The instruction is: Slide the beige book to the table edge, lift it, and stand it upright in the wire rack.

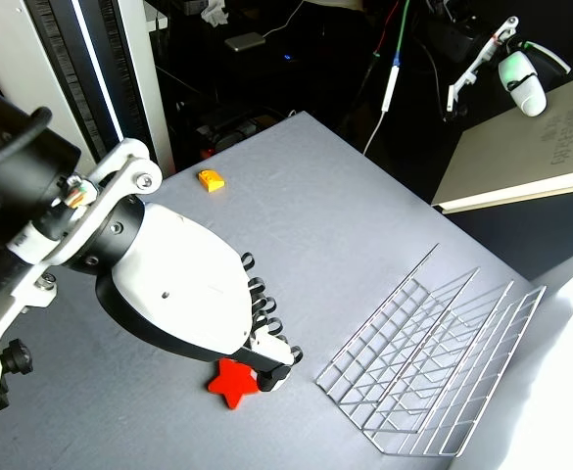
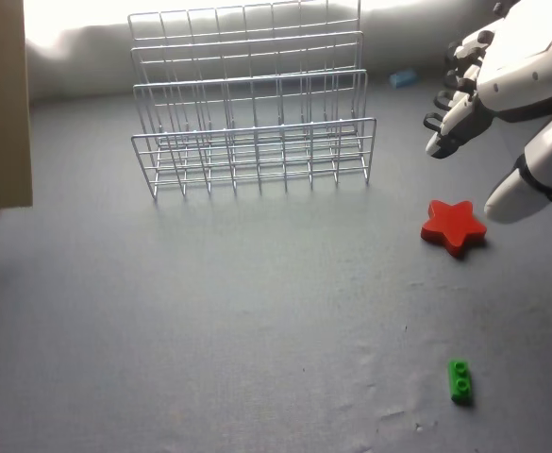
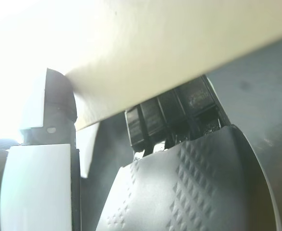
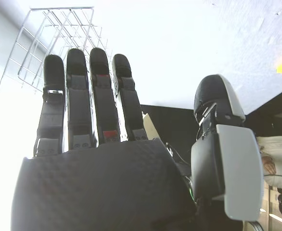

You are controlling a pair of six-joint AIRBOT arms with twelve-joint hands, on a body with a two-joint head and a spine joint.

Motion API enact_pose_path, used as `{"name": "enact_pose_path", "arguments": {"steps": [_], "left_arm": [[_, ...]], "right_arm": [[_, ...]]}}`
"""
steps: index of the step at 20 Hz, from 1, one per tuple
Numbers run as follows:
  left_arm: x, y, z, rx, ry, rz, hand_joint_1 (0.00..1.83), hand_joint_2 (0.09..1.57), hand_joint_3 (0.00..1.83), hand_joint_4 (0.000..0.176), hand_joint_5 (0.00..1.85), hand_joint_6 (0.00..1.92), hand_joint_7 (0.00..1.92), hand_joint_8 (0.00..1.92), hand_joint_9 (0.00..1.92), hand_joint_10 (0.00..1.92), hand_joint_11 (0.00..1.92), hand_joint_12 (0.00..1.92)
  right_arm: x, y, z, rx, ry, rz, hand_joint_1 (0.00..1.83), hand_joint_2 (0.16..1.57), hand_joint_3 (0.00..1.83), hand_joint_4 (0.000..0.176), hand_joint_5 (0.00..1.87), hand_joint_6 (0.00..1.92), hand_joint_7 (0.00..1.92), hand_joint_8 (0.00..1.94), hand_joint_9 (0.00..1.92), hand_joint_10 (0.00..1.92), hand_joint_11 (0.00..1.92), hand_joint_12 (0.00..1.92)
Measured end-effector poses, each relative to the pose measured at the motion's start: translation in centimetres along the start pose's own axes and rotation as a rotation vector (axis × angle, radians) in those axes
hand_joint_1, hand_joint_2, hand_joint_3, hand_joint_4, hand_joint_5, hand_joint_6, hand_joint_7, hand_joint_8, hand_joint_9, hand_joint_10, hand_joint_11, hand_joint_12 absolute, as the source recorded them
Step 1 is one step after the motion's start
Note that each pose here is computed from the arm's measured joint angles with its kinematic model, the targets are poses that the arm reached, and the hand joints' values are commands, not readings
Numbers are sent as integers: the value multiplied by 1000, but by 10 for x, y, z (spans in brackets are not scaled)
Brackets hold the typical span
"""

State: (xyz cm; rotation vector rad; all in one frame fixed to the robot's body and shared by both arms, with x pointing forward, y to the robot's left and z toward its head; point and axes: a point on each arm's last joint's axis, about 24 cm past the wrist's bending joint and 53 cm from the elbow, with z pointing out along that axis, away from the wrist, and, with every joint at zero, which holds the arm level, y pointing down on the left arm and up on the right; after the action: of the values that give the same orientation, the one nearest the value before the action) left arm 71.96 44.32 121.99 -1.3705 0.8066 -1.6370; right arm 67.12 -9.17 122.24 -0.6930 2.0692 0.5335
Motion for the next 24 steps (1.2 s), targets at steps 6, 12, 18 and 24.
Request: {"name": "enact_pose_path", "arguments": {"steps": [6, 12, 18, 24], "left_arm": [[26, -32, 3, 135, 86, -47, 1336, 1214, 0, 0, 755, 1187, 755, 1373, 774, 1493, 667, 1478], [50, -43, 7, 204, 135, -128, 1347, 1211, 0, 0, 774, 1196, 740, 1373, 759, 1481, 668, 1477], [94, -18, -1, 128, 224, -164, 1340, 1228, 1, 0, 719, 1238, 727, 1417, 735, 1526, 642, 1515], [111, -28, -9, 158, 283, -159, 1332, 1224, 0, 0, 716, 1216, 744, 1410, 771, 1515, 665, 1508]], "right_arm": [[-5, -2, -3, 3, -14, 5, 165, 1120, 0, 0, 339, 4, 370, 8, 366, 7, 0, 882], [-21, -6, -6, 11, -81, 10, 170, 1121, 0, 0, 360, 5, 388, 3, 382, 5, 0, 946], [-31, -8, -8, 21, -127, -29, 167, 1124, 1, 0, 377, 1, 405, 1, 396, 1, 0, 925], [-33, -17, -12, 40, -149, -51, 144, 1120, 0, 0, 368, 3, 382, 2, 364, 1, 0, 896]]}}
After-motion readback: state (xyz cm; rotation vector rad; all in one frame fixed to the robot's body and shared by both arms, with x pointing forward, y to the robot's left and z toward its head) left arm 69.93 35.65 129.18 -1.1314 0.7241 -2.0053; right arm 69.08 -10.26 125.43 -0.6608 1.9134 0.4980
